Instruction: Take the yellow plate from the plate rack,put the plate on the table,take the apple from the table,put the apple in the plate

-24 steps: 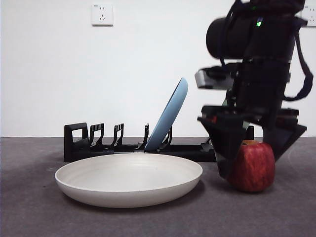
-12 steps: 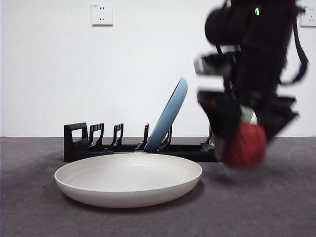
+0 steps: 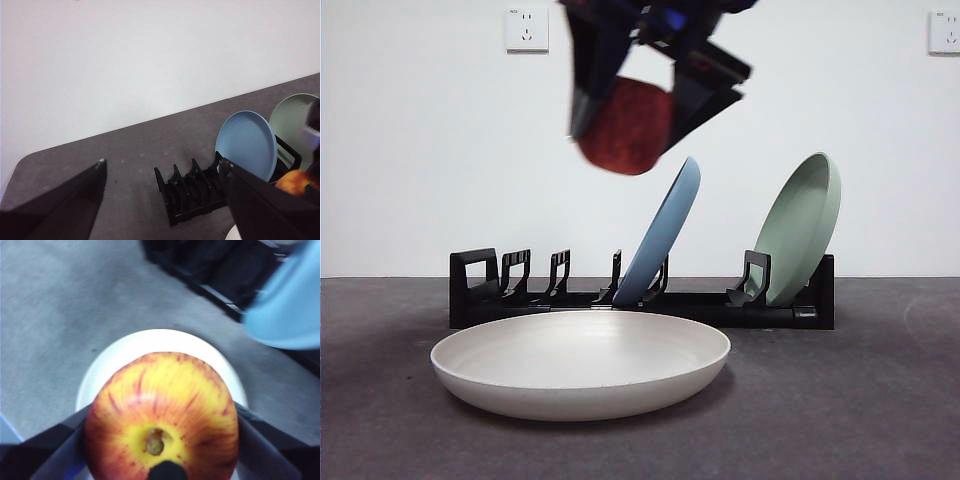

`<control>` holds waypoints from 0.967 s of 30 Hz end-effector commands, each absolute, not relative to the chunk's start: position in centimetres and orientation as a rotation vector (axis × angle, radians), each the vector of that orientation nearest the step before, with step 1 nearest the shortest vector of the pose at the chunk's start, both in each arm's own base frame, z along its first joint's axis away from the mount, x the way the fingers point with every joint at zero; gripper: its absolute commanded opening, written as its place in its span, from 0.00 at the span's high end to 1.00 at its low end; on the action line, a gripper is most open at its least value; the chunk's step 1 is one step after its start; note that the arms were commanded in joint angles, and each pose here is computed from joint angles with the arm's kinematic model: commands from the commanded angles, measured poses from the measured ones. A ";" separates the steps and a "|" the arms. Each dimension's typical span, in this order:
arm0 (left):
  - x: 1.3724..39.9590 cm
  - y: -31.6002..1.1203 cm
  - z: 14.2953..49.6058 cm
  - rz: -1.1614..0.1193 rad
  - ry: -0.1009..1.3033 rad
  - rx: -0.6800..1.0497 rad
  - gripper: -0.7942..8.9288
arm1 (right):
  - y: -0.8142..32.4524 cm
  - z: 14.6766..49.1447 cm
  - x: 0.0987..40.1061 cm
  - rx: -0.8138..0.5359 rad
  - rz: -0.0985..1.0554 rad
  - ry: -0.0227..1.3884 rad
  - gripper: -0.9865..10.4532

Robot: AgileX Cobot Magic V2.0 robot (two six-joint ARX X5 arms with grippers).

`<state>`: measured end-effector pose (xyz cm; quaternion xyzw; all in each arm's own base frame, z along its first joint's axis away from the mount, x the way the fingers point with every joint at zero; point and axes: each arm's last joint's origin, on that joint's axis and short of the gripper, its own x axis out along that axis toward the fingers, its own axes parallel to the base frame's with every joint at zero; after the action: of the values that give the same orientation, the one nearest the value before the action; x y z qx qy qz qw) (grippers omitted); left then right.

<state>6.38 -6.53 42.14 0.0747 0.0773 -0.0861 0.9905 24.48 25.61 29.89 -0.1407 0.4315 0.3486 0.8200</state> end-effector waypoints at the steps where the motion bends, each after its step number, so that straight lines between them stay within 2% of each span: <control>1: 6.4 -6.4 42.2 -0.167 0.150 0.157 0.53 | 27.4 28.1 24.9 -0.323 0.755 0.964 0.92; 9: 6.3 -6.4 42.0 -0.167 0.164 0.177 0.53 | 30.2 19.9 26.6 -0.425 0.722 1.165 0.92; 12: 6.3 -6.4 41.9 -0.167 0.171 0.185 0.53 | 30.5 18.0 26.8 -0.447 0.710 1.212 0.92; 16: 6.3 -6.4 41.9 -0.167 0.172 0.187 0.53 | 30.7 17.1 26.9 -0.457 0.706 1.235 0.91; 18: 6.3 -6.3 41.8 -0.167 0.175 0.191 0.53 | 30.7 17.1 26.8 -0.459 0.708 1.234 0.85; 21: 6.3 -6.3 41.8 -0.166 0.182 0.200 0.53 | 30.8 17.1 26.7 -0.461 0.709 1.236 0.61; 23: 6.3 -6.3 41.7 -0.167 0.184 0.200 0.53 | 30.8 17.0 26.7 -0.465 0.702 1.240 0.49; 26: 6.3 -6.3 41.7 -0.168 0.184 0.200 0.53 | 30.7 17.0 26.7 -0.473 0.693 1.241 0.45; 29: 6.3 -6.3 41.7 -0.168 0.184 0.200 0.53 | 30.8 17.0 26.5 -0.475 0.697 1.240 0.44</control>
<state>6.31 -6.41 41.67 0.0979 0.0936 -0.0855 0.9871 26.68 30.57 17.78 -0.2132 0.5556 0.3207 0.7369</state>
